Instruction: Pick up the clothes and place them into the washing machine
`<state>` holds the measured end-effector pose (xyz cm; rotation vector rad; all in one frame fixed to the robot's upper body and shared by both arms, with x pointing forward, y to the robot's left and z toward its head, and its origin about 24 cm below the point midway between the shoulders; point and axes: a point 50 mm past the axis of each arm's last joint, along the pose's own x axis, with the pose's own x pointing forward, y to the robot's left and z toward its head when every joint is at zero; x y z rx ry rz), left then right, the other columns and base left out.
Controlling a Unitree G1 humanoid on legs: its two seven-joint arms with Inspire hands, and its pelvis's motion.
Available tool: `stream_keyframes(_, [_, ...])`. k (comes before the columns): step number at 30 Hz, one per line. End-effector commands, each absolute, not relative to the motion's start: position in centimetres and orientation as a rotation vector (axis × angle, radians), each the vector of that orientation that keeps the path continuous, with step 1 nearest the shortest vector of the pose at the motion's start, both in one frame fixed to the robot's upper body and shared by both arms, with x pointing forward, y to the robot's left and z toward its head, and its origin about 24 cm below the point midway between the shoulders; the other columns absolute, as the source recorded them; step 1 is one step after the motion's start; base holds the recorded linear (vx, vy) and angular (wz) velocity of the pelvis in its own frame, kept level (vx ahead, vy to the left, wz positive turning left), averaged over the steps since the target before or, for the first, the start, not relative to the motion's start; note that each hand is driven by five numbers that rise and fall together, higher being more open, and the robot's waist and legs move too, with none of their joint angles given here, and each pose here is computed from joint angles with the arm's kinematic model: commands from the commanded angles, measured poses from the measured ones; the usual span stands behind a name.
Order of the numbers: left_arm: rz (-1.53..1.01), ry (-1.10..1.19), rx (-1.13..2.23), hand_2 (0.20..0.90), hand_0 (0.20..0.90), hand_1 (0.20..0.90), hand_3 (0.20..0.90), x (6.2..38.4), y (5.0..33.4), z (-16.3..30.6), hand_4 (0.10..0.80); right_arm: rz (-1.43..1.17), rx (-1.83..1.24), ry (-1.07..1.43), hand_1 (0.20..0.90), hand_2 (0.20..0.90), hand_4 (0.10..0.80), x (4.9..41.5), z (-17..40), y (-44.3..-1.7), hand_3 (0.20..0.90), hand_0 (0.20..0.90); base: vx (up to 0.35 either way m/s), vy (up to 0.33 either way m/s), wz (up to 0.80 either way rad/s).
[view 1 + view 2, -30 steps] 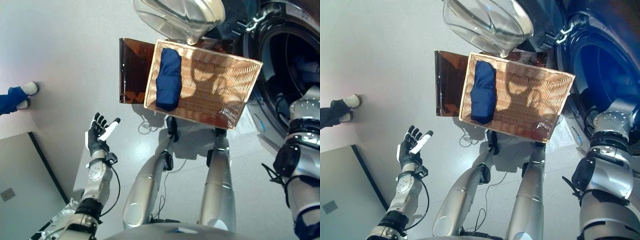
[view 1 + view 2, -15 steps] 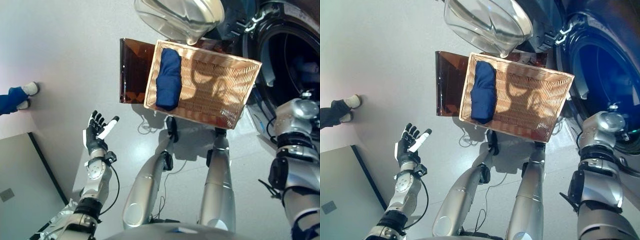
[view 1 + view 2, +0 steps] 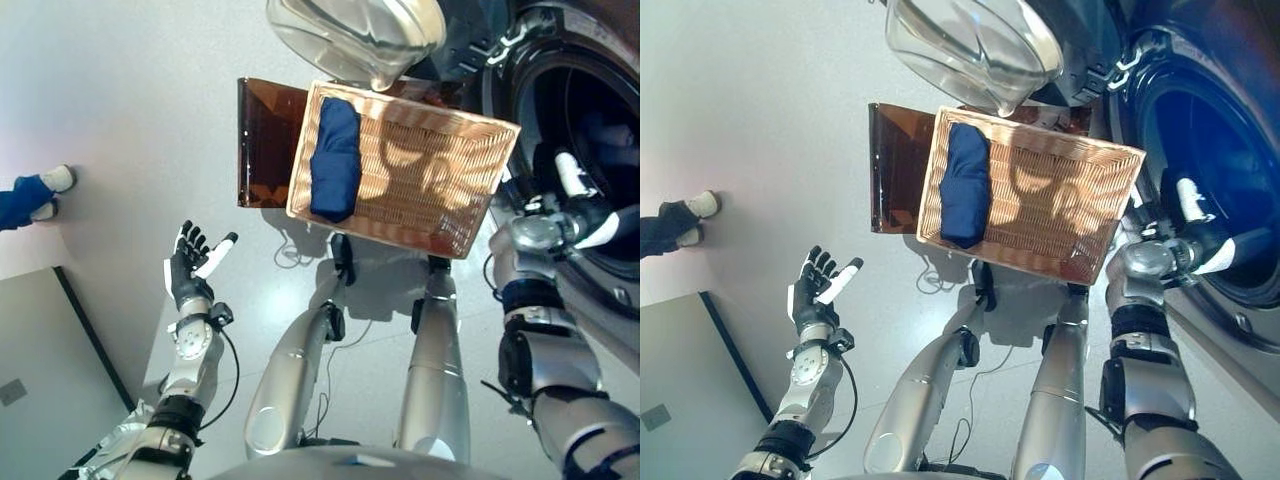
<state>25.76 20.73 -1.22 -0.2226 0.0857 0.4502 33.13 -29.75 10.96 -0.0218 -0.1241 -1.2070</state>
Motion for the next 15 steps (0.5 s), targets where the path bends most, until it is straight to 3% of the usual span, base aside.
stream_keyframes(1, [0.584,-0.015,-0.185,0.9,0.9,0.9,0.9,24.4,23.6,-0.4,0.8,-1.204,-0.162,-0.209,0.9,0.9,0.8,31.8,10.9,-30.1,0.9,0.9,0.0,0.0,0.0])
stream_keyframes(10, [0.592,-0.021,-0.169,0.9,0.9,0.9,0.9,24.3,23.8,-0.4,0.8,-0.945,-0.445,-0.256,0.9,0.9,0.8,32.5,10.4,-26.8,0.9,0.9,0.0,0.0,0.0])
stream_keyframes(15, [0.588,-0.027,-0.149,0.9,0.9,0.9,0.9,24.1,24.1,-0.4,0.8,-0.766,-0.753,-0.379,0.9,0.9,0.8,32.7,12.0,-25.2,0.9,0.9,0.0,0.0,0.0])
